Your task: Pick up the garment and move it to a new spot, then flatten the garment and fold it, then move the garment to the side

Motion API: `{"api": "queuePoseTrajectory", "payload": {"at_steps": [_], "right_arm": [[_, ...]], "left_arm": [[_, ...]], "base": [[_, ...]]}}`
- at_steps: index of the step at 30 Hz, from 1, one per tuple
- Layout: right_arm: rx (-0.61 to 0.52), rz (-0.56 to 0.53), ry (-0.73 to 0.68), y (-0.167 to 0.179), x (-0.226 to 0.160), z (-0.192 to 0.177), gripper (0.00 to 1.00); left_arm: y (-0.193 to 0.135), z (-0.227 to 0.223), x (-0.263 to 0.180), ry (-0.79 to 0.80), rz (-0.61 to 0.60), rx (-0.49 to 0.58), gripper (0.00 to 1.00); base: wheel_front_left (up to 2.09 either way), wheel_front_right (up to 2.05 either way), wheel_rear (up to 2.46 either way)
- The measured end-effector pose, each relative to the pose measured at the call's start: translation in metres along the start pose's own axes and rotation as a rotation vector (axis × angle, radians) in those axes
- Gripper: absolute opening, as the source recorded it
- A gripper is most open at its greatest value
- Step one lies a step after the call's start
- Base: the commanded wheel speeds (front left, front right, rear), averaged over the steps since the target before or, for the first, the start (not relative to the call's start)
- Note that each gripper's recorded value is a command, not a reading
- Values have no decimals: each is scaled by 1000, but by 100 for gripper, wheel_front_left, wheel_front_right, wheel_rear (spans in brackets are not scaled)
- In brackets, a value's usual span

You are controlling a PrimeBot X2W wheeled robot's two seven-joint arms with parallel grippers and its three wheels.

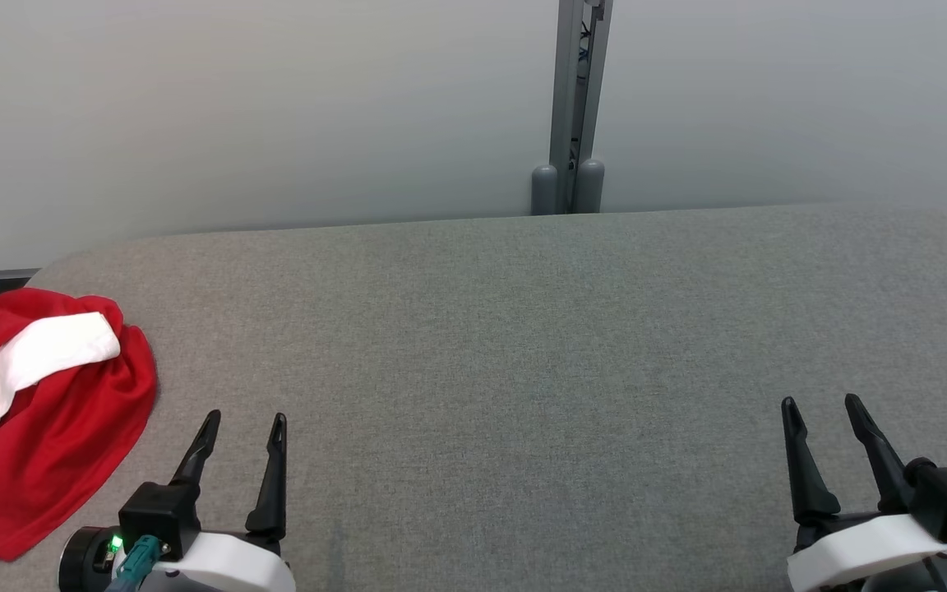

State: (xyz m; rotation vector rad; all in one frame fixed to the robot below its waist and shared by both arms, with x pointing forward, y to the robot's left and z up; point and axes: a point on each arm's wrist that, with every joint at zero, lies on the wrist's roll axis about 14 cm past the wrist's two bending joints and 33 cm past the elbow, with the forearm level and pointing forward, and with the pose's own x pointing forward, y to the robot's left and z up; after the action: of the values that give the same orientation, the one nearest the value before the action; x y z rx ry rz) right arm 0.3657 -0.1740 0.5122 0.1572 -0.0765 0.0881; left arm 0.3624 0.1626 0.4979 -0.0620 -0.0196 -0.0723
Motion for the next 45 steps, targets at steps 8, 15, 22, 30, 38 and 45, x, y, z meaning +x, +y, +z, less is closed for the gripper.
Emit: {"api": "queuePoseTrajectory", "payload": {"at_steps": [8,15,22,30,38,45], "right_arm": [[-30,12,-11,3,-1,1,100],[-62,21,-16,4,-2,1,100],[-75,22,-17,5,-2,1,100],[-48,18,-12,6,-3,-2,100],[-47,24,-7,8,-3,-4,100],[-46,89,-15,28,7,-2,100]], "left_arm": [[1,0,0,-14,2,11,100],[0,-3,-1,-12,-5,52,100],[-2,-6,-2,-6,-12,61,100],[-1,-8,-2,2,-12,47,100],[0,-11,-4,11,-4,36,100],[17,-11,-9,9,54,-3,100]], "base": [[0,0,0],[0,0,0],[0,0,0],[0,0,0],[0,0,0],[0,0,0]]}}
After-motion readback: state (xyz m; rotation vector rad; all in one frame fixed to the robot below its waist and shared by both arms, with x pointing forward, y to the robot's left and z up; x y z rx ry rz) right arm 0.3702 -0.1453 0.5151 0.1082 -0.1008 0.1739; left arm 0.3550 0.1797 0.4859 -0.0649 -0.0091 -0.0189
